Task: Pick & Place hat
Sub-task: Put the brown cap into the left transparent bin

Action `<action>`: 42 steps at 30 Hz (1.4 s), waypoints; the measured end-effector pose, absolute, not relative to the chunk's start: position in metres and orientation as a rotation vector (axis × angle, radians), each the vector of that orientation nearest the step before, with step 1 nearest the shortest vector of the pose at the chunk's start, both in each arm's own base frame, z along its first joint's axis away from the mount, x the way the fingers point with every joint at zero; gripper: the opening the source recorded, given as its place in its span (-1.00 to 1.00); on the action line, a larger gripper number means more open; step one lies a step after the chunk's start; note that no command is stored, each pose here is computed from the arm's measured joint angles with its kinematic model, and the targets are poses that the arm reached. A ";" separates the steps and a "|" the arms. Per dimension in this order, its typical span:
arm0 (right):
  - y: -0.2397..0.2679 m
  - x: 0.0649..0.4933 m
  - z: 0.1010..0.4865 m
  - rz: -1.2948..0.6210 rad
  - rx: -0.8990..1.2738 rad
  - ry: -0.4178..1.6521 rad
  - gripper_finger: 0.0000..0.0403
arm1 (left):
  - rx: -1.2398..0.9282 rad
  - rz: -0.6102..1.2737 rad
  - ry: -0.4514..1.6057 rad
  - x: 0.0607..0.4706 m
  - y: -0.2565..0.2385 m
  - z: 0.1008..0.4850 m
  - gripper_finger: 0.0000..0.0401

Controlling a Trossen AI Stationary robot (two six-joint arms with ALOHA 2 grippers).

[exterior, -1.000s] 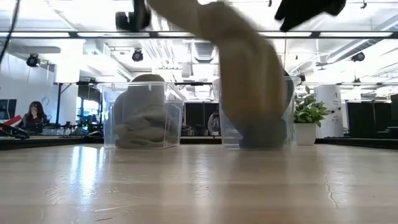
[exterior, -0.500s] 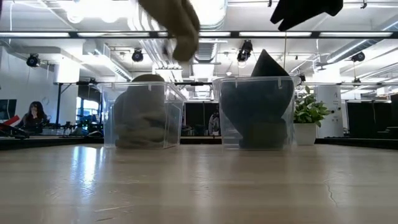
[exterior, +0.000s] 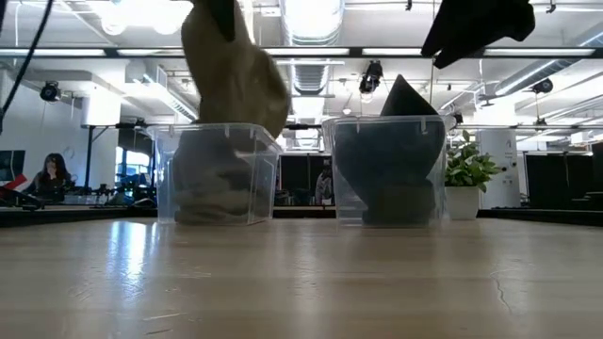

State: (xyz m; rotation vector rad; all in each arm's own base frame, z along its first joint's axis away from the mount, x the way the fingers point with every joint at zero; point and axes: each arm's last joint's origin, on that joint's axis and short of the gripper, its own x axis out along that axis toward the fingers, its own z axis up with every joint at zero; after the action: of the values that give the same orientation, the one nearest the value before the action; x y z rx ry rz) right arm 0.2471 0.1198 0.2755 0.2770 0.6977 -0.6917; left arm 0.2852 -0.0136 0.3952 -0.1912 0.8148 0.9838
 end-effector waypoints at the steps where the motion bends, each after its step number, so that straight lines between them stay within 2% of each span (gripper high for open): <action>1: 0.120 0.247 0.275 -0.695 0.282 0.698 -0.09 | -0.192 0.986 0.868 0.289 -0.011 0.391 -0.97; 4: 0.119 0.246 0.273 -0.702 0.298 0.699 -0.09 | -0.199 1.006 0.970 0.298 -0.002 0.378 -0.97; 7: 0.119 0.246 0.271 -0.712 0.313 0.697 -0.09 | -0.300 0.961 1.019 0.300 0.011 0.374 -0.96; 17: 0.119 0.245 0.267 -0.716 0.319 0.705 -0.09 | -0.550 0.951 1.091 0.289 0.074 0.375 -0.96; 26: 0.118 0.244 0.265 -0.719 0.312 0.710 -0.09 | -0.876 0.742 1.141 0.289 0.126 0.351 -0.96; 35: 0.118 0.244 0.264 -0.719 0.313 0.709 -0.09 | -0.855 0.873 1.111 0.296 0.148 0.306 -0.96; 42: 0.118 0.244 0.264 -0.718 0.315 0.708 -0.09 | -0.853 0.898 1.102 0.298 0.149 0.271 -0.95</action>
State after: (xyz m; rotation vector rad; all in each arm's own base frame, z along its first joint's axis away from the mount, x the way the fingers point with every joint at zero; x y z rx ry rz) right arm 0.2443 0.1184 0.2644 0.3147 0.7076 -0.7184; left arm 0.2977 0.1489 0.2712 -0.8527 1.1022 0.8982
